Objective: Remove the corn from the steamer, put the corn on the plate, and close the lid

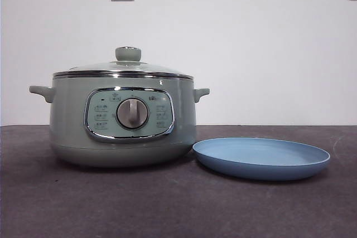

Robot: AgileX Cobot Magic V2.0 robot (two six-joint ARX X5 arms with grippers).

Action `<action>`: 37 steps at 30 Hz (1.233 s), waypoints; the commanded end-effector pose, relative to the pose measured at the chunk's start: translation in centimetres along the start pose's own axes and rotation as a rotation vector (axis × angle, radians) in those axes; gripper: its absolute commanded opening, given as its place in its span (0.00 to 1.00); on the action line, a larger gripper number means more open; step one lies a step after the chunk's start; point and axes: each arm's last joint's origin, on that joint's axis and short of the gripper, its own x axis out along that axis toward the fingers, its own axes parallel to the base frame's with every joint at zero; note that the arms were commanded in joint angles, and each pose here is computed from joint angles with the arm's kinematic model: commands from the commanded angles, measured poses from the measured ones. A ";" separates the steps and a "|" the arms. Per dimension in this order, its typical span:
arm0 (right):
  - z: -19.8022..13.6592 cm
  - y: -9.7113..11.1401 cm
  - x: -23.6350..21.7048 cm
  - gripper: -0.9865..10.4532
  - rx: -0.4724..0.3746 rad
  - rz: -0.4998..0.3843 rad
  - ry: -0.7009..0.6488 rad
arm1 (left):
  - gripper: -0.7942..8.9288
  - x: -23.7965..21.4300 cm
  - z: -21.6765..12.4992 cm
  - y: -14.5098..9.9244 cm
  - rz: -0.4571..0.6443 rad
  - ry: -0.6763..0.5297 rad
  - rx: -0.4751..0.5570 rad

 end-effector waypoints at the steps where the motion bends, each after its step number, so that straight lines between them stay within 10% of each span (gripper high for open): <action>1: 0.1 0.0 0.0 0.47 -0.009 -0.002 -0.004 | 0.63 -0.1 0.2 -0.1 0.003 -0.015 0.024; 4: 0.1 0.0 0.0 0.59 -0.004 -0.003 -0.003 | 0.63 -0.1 0.4 -0.1 0.002 -0.032 0.039; 20: 0.1 0.0 0.0 0.59 -0.003 -0.003 -0.003 | 0.63 3.3 4.5 0.8 -0.035 -0.040 0.077; 37: -0.1 0.0 0.0 0.58 0.007 -0.002 0.008 | 0.63 17.9 9.0 2.0 0.024 0.001 0.241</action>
